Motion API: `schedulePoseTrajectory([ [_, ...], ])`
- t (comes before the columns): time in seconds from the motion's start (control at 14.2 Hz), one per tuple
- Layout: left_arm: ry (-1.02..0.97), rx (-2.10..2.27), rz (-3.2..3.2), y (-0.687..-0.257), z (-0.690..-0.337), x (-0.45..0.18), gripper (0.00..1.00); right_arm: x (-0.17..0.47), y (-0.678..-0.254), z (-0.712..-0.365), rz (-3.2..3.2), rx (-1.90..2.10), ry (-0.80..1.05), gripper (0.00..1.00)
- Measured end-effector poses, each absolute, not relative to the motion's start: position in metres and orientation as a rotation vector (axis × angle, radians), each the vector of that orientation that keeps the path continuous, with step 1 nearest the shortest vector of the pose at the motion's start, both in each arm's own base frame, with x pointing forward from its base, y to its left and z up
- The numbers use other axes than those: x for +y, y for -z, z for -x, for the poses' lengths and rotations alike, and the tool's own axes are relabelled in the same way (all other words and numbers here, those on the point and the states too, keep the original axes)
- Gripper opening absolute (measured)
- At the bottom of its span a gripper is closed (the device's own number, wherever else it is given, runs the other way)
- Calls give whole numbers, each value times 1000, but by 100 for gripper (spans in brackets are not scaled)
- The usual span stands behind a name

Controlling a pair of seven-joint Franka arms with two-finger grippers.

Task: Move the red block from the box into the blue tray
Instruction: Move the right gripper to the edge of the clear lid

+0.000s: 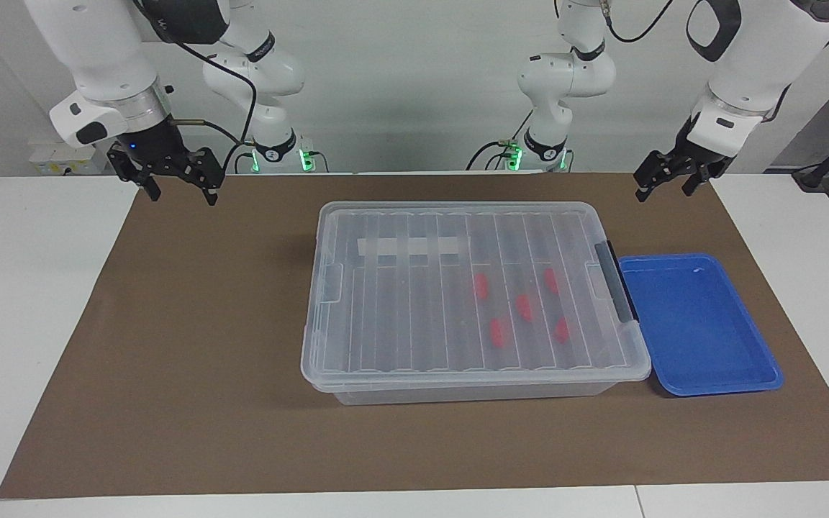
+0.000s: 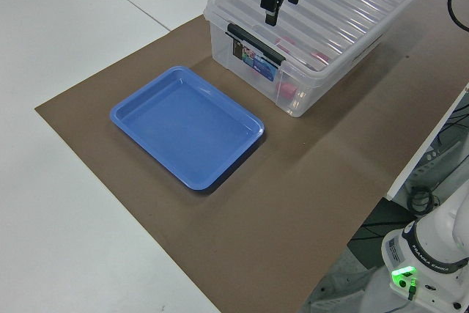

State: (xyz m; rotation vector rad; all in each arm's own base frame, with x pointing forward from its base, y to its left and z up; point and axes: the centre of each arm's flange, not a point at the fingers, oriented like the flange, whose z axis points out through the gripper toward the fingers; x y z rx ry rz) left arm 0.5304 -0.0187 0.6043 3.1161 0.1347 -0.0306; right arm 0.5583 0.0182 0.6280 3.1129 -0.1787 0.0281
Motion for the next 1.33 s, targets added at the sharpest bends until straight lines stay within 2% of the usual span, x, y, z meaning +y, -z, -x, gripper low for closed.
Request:
schedulePoseTrajectory([
  [0.49,31,135,-3116,-604,-530,-19,100,85,-595,-568,-3128,-211,-153,100],
  [0.91,31,135,-3116,-604,-530,-19,100,137,-539,-582,-3149,-148,-204,100],
  [1.33,31,135,-3116,-604,-530,-19,100,183,-486,-594,-3160,-92,-176,100],
])
